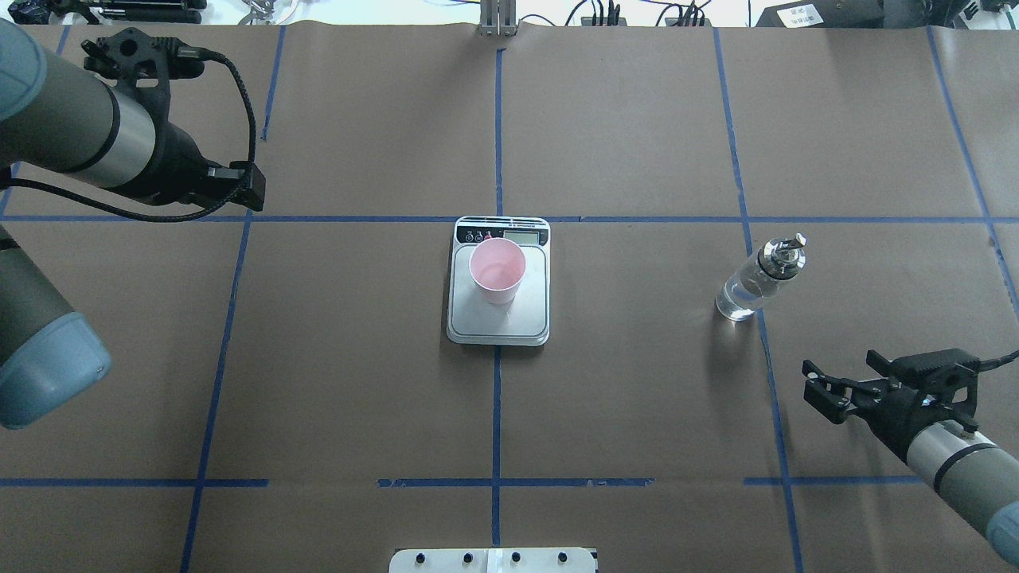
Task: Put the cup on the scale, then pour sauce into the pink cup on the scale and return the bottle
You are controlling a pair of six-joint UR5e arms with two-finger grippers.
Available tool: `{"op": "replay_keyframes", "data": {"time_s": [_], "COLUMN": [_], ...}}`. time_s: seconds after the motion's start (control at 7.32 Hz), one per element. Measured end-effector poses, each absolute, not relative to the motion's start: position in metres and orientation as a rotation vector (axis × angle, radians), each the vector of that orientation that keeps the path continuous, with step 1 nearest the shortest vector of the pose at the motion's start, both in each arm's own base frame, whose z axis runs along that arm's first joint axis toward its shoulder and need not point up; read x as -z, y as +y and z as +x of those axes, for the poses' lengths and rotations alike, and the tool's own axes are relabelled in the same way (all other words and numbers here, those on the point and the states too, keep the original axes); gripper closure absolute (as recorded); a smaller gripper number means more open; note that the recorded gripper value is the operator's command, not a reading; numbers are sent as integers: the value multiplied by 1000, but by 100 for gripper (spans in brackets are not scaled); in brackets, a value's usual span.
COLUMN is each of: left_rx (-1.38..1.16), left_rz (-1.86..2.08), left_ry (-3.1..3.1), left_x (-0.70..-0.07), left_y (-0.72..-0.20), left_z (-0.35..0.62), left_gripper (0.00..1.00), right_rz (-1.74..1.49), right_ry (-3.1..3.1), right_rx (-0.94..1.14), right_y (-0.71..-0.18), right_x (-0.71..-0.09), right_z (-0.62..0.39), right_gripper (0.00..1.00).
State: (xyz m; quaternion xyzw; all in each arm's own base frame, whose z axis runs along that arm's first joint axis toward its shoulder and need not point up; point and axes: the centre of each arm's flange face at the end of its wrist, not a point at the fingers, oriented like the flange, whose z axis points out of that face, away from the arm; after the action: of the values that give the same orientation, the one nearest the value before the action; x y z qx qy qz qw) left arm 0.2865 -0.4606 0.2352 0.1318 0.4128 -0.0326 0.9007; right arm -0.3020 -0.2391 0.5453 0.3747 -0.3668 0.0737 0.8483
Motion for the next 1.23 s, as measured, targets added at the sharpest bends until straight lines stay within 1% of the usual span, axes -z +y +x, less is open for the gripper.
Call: {"op": "replay_keyframes", "data": {"time_s": [0.14, 0.27, 0.55, 0.68, 0.96, 1.23], "left_rx": [66, 62, 31, 4, -94, -225], "left_rz": [271, 270, 281, 295, 311, 307], "left_ry": [852, 850, 843, 829, 793, 762], "left_x": [-237, -238, -241, -245, -270, -333], "left_y": [-461, -461, -464, -470, -504, -554], "left_z": [287, 287, 288, 285, 261, 194], "left_gripper": [41, 41, 41, 41, 38, 38], "right_rz": [735, 653, 513, 443, 316, 256], "right_ry": [-789, -802, -830, -863, -892, -832], "right_rx": [-118, -89, 23, 32, 27, 124], "right_y": [-249, -270, -340, -377, -438, -490], "right_x": [-555, -565, -595, -613, -624, -612], "right_z": [-281, -255, -176, -138, -83, -35], "right_gripper": [0, 0, 0, 0, 0, 0]}}
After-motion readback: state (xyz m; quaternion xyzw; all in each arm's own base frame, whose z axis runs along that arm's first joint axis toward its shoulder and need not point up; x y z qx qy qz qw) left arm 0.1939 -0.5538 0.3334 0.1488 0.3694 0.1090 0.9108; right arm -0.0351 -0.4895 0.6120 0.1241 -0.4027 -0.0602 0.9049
